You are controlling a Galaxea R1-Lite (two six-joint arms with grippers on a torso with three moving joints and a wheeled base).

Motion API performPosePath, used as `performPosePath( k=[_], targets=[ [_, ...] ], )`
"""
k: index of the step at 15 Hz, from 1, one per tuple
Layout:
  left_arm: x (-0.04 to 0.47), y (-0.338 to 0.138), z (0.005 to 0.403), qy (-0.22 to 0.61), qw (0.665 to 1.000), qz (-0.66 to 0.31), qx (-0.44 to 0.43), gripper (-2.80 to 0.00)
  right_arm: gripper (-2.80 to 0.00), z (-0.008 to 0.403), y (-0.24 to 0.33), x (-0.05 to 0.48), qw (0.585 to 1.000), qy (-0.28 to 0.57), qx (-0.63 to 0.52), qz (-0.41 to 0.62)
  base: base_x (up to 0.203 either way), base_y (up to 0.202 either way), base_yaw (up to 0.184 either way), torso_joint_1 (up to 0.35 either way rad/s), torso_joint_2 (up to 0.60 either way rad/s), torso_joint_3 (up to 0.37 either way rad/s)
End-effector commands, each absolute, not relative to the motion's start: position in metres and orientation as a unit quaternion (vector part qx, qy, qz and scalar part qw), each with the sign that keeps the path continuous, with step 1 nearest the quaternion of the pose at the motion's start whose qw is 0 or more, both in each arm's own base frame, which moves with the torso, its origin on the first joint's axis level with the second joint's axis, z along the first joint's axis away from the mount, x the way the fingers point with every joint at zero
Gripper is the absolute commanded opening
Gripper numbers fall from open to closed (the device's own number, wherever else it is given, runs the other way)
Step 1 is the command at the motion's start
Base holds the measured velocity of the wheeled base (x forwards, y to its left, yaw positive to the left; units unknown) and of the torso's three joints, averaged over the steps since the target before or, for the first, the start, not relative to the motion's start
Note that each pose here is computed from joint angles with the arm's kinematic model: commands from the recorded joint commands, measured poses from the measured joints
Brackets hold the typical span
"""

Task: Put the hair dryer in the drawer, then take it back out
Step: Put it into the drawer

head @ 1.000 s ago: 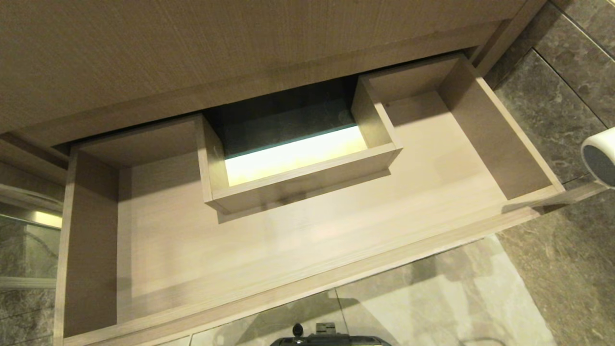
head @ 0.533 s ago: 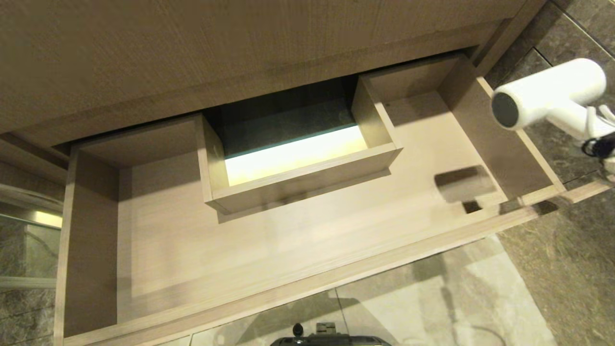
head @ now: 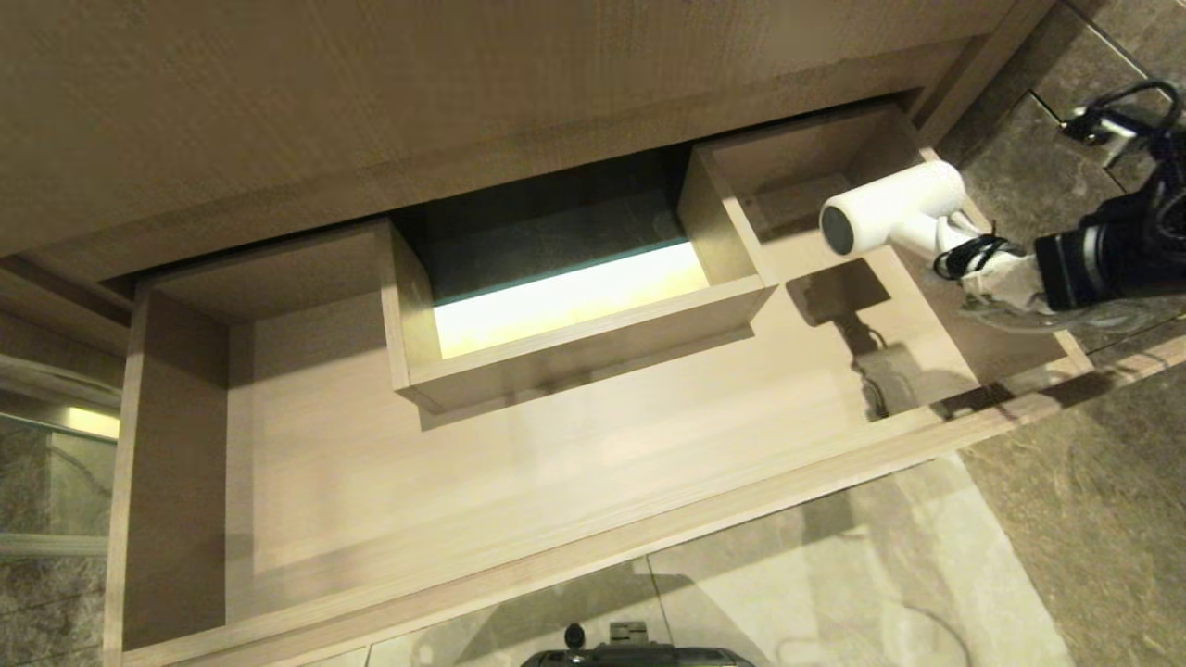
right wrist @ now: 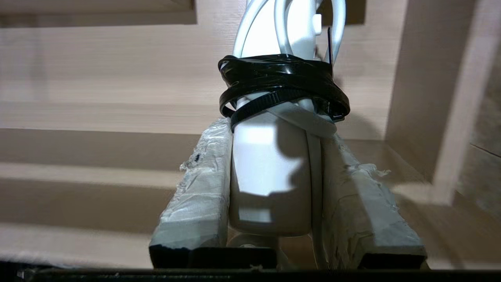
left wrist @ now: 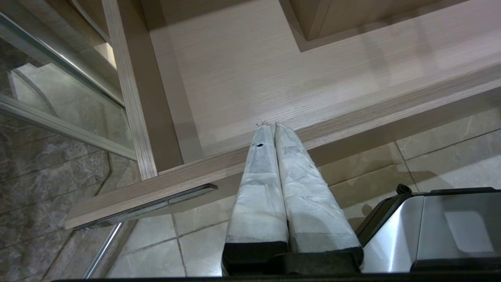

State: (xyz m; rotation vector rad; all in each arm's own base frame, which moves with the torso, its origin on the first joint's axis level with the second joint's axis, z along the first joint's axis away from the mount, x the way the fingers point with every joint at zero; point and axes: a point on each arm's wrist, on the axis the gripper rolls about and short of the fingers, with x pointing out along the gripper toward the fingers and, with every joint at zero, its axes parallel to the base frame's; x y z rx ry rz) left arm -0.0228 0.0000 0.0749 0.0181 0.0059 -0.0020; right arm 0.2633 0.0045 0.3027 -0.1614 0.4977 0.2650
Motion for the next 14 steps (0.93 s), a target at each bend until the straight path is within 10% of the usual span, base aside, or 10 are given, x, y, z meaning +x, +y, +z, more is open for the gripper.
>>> performPosePath(
  k=[1, 14],
  targets=[
    [-0.023, 0.000, 0.074, 0.004, 1.000, -0.001, 0.009, -2.80, -2.80, 0.275, 0.004, 0.316, 0.947, 0.281, -0.074, 0.135, 0.000, 0.000, 0.000, 0.000, 0.00, 0.000],
    [-0.023, 0.000, 0.075, 0.003, 1.000, -0.002, 0.009, -2.80, -2.80, 0.216, 0.005, 0.410, 0.955, 0.239, -0.102, 0.142, 0.000, 0.000, 0.000, 0.000, 0.00, 0.000]
  ],
)
